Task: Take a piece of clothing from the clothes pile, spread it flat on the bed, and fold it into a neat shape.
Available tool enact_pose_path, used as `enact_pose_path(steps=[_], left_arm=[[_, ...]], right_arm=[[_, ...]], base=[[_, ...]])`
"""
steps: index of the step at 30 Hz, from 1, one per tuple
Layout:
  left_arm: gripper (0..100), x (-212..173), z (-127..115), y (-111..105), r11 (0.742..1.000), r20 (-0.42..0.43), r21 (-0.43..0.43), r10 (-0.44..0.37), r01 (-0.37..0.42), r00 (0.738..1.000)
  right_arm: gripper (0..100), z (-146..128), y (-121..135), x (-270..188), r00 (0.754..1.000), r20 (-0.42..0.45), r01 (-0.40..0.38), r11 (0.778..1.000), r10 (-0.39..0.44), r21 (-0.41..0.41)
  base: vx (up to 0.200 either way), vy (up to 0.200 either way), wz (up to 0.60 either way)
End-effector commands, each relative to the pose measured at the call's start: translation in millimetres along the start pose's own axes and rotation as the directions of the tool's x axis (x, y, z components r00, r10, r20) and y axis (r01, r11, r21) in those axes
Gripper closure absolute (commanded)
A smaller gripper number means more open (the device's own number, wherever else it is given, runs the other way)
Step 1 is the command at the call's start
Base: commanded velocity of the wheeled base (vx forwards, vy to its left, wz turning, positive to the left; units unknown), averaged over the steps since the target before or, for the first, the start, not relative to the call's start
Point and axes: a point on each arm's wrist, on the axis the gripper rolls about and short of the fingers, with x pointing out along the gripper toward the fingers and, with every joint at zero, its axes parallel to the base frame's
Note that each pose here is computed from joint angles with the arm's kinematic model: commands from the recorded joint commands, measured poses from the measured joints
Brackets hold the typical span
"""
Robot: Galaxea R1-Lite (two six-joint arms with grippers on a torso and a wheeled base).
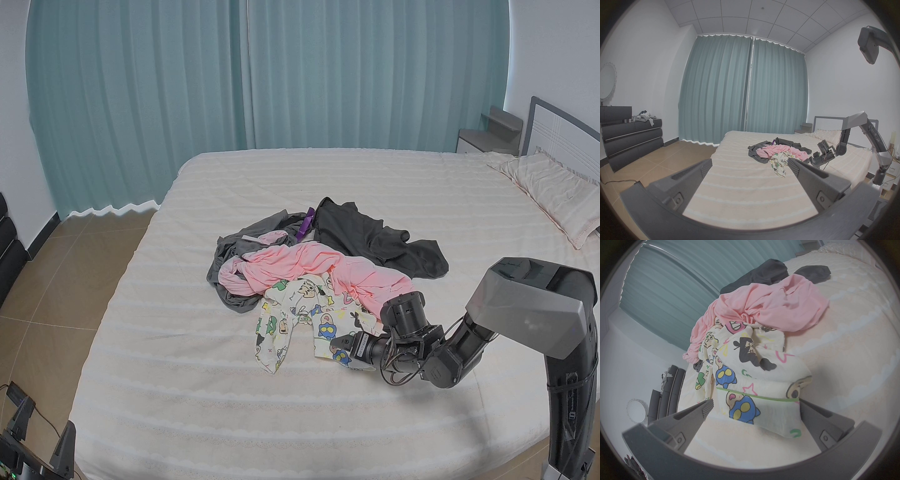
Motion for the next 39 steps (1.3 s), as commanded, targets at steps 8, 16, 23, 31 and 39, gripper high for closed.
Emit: enact_pose_path(steps=[8,16,23,31,39], left_arm=[[0,-1,-2,0,1.0,0.01,0.0,-0.001,0.001,1.0],[0,-1,-2,0,1.0,0.01,0.002,0.001,-0.001,1.0],[0,-1,-2,0,1.0,0.01,0.0,0.001,-0.001,1.0],[0,-1,-2,0,0.999,0.007,0.051,-0.013,0.012,1.0],[0,0,-8,1,0.984,-0.035,0.179,0.004,0.003,0.999]], right_arm=[[100,-3,-1,12,1.0,0.002,0.015,0.999,-0.015,-0.033],[100,0,-1,2,1.0,0.021,0.017,0.999,-0.016,-0.046],[100,0,3,-46,0.999,0.034,-0.019,0.999,0.02,-0.04],[100,-13,-1,-128,0.962,0.11,-0.241,0.967,0.25,-0.085],[100,-17,0,-181,0.899,0.191,-0.374,0.917,0.395,-0.138]], base=[[0.0,0.0,0.0],[0.0,0.0,0.0],[0.0,0.0,0.0],[0.0,0.0,0.0],[0.0,0.0,0.0]])
